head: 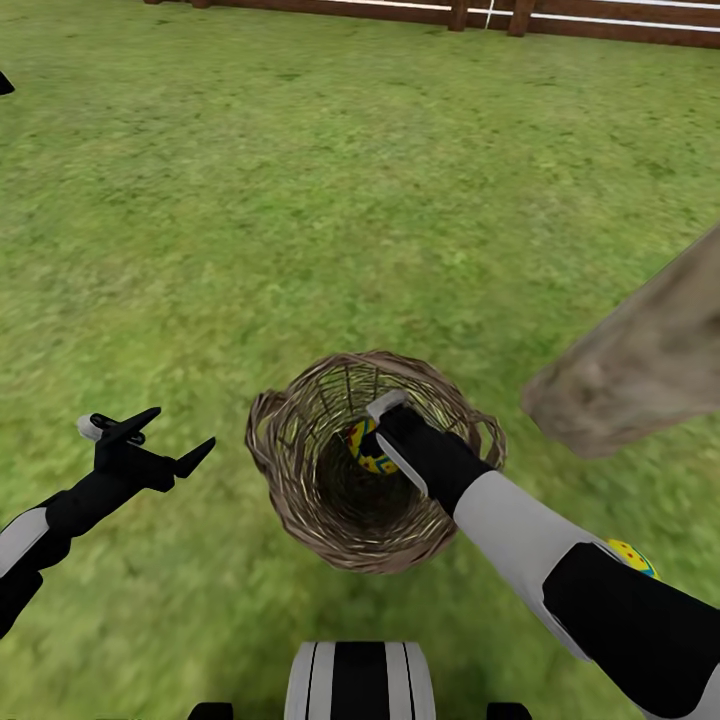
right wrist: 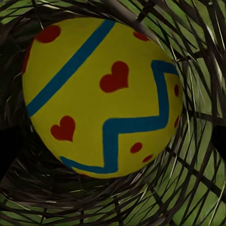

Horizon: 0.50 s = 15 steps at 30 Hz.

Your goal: Take the three Easter eggs out of the wicker basket on the lawn in the garden, then place them on the lawn next to a single tree (choose any tree) so that all three eggs are next to the same tree and none are left in the basket.

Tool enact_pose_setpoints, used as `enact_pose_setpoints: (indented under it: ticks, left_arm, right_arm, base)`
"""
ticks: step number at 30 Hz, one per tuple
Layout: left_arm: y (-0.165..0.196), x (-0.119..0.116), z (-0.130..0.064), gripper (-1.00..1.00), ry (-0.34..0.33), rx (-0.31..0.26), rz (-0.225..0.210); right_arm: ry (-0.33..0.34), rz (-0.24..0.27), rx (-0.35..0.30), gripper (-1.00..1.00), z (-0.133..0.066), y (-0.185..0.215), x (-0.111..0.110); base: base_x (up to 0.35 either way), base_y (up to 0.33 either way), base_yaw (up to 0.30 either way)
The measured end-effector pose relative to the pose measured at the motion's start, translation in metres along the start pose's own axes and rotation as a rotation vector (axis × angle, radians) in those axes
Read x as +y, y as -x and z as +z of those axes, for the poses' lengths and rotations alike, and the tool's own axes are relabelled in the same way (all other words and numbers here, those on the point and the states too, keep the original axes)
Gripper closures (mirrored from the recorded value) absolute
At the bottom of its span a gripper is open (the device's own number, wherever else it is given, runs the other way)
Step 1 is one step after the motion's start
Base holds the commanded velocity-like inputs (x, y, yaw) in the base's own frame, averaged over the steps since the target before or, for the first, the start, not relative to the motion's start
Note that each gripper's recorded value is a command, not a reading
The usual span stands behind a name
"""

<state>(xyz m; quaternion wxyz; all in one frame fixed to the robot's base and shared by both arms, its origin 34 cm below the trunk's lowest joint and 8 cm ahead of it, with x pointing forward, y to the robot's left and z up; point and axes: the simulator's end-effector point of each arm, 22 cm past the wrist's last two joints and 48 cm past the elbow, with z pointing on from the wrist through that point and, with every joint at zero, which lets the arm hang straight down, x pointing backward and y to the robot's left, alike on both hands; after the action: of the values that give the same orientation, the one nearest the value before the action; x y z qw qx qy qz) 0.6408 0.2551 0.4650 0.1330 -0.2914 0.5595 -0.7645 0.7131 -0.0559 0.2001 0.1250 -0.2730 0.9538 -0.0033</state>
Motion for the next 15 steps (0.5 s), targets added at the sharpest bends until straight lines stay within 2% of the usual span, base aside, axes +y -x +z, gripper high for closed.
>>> enact_pose_setpoints:
  ticks: [15]
  left_arm:
    - [0.008, 0.019, -0.009, -1.00, 0.020, -0.034, -0.033]
  right_arm:
    - [0.010, 0.000, 0.015, -1.00, 0.011, -0.008, 0.003]
  base:
    - [0.000, 0.000, 0.130]
